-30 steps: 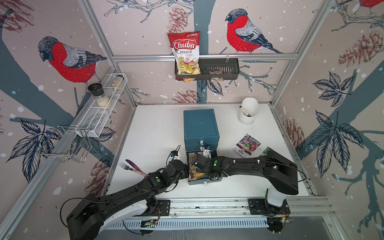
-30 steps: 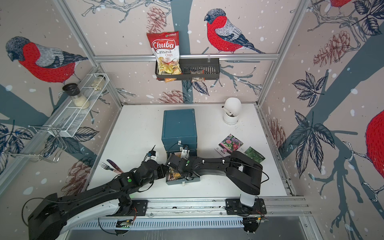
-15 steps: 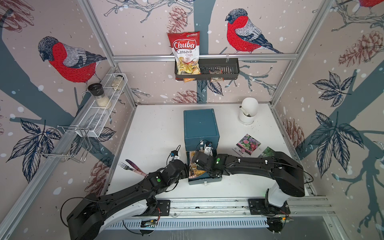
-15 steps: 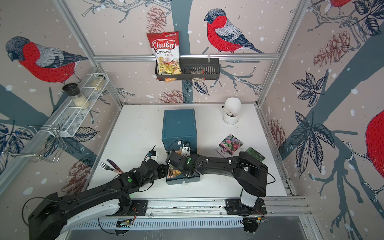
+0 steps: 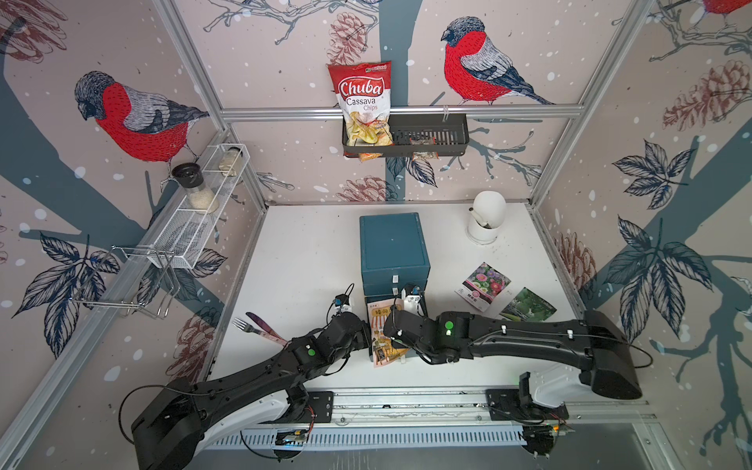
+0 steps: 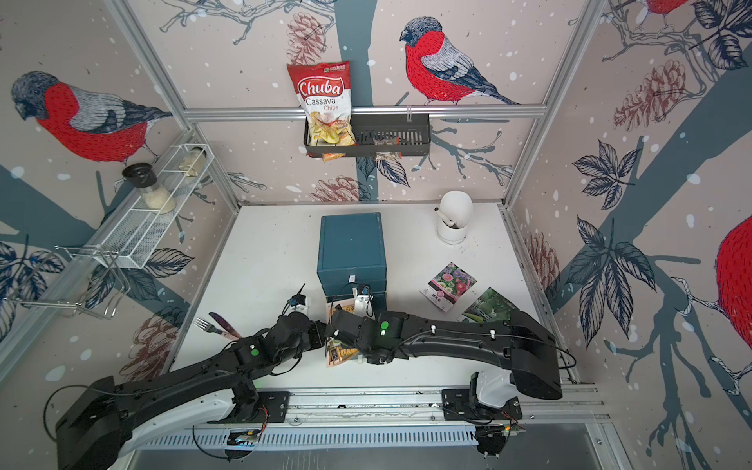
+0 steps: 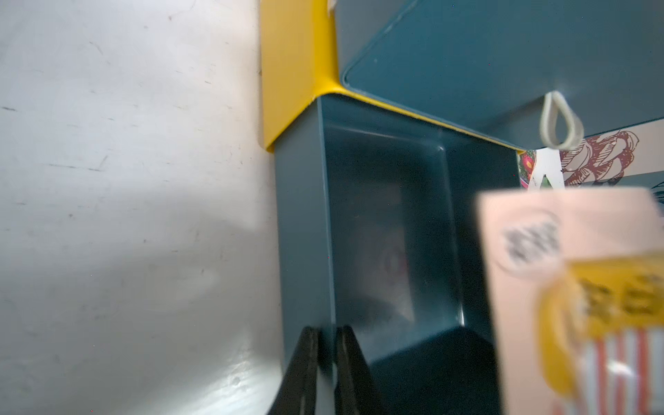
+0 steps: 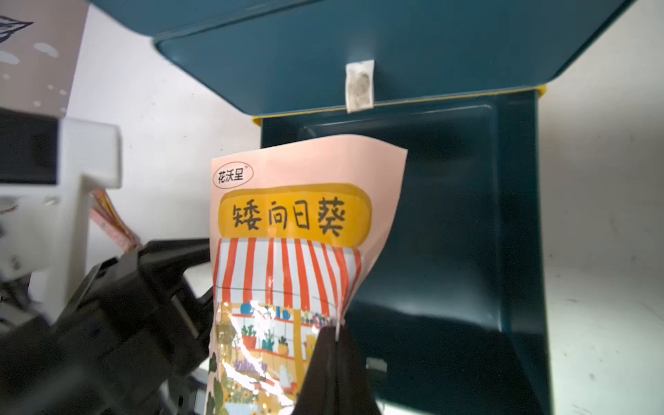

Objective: Take the seed bags out of the drawer
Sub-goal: Pick up the seed packet from the drawer, then place the seed packet at the center of the board.

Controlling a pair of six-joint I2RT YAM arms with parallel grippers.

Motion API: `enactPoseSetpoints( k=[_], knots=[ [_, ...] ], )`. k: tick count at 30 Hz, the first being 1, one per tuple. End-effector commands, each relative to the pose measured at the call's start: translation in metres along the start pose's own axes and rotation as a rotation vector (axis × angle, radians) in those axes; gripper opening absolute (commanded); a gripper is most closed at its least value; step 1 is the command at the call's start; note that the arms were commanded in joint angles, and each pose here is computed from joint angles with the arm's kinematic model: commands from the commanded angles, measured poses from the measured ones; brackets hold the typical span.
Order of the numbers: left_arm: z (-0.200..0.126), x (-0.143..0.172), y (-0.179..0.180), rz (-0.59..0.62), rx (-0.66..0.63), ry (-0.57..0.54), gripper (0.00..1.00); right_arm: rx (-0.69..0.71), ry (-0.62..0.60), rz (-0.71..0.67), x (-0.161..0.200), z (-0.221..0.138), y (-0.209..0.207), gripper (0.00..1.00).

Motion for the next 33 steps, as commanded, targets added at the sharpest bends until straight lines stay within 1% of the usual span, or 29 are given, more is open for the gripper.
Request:
enactPoseSetpoints(
  k=[1, 3, 6, 10, 12, 14, 17, 19, 22, 25, 29, 33],
  knots=[
    [-0.002, -0.006, -0.006, 0.012, 0.012, -0.015, 0.17, 0.148, -0.090, -0.036, -0.016, -0.025, -0.040, 0.00],
    [-0.003, -0.009, -0.009, 0.012, 0.017, -0.021, 0.21, 0.171, -0.134, -0.002, -0.027, -0.043, -0.060, 0.00],
    [-0.008, -0.016, -0.013, 0.012, 0.024, -0.038, 0.32, 0.208, -0.190, 0.110, -0.047, -0.062, -0.101, 0.00],
    [-0.016, -0.025, -0.022, 0.019, 0.038, -0.051, 0.45, 0.278, -0.181, 0.276, -0.059, -0.062, -0.161, 0.00],
    [-0.021, -0.030, -0.028, 0.029, 0.053, -0.055, 0.49, 0.325, -0.160, 0.328, -0.058, -0.057, -0.186, 0.00],
    [-0.028, -0.038, -0.034, 0.033, 0.064, -0.072, 0.53, 0.333, -0.102, 0.364, -0.052, -0.044, -0.203, 0.00],
    [-0.039, -0.050, -0.040, 0.033, 0.072, -0.109, 0.55, 0.275, 0.014, 0.389, -0.033, -0.017, -0.208, 0.00],
    [-0.046, -0.057, -0.042, 0.029, 0.072, -0.136, 0.55, 0.274, 0.063, 0.398, -0.023, -0.003, -0.213, 0.00],
    [-0.056, -0.065, -0.044, 0.023, 0.074, -0.172, 0.55, 0.319, 0.097, 0.416, -0.014, 0.011, -0.226, 0.00],
    [-0.062, -0.070, -0.045, 0.025, 0.076, -0.190, 0.55, 0.294, 0.134, 0.450, -0.010, 0.027, -0.233, 0.00],
    [-0.063, -0.069, -0.043, 0.029, 0.063, -0.184, 0.54, 0.299, 0.128, 0.482, -0.014, 0.040, -0.243, 0.00],
    [-0.062, -0.067, -0.041, 0.022, 0.066, -0.185, 0.52, 0.308, 0.093, 0.541, -0.027, 0.046, -0.259, 0.00]
  ],
)
Point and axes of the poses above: each gripper's point midway between its finger pads, its own z axis out along the fingers, its own y axis along the line the jaws close on, x = y × z, the point moved 2 cm from there along -z, back along the fingers, and after that the axes turned 10 degrees about z, right-handed, at the moved point
